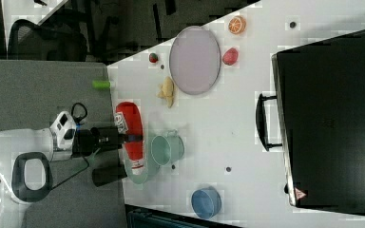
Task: Pick Ketchup from the table and place it in strainer.
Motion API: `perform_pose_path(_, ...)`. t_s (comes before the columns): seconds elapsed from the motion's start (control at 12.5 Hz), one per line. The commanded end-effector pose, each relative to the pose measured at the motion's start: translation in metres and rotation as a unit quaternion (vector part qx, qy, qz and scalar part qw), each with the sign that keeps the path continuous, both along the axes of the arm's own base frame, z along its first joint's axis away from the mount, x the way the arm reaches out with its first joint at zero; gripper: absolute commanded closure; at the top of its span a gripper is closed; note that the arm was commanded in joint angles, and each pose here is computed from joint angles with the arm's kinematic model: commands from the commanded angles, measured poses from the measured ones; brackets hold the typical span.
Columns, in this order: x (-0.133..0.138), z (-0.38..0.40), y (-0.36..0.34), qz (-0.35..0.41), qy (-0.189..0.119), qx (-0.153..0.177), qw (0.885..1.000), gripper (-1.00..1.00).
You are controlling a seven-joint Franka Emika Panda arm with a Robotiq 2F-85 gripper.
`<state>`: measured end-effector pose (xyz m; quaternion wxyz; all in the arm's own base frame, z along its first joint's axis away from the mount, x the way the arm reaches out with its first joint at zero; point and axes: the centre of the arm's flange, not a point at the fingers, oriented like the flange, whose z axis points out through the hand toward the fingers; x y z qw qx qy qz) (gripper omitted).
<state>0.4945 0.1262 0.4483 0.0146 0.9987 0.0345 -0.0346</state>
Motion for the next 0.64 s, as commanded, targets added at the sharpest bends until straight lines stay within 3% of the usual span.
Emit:
perform_pose_path(0.08,-0.018,-0.010,0.095,-0.049,-0.004,0.003,0.999,-0.18)
perform_pose_path(0.4,-0.024,-0.041,0.172,-0.030,-0.031,0.051,0.998,-0.18)
perform_pose_path(0.64,-0.029,-0.074,0.210,-0.051,-0.026,0.088,0.994,-0.18)
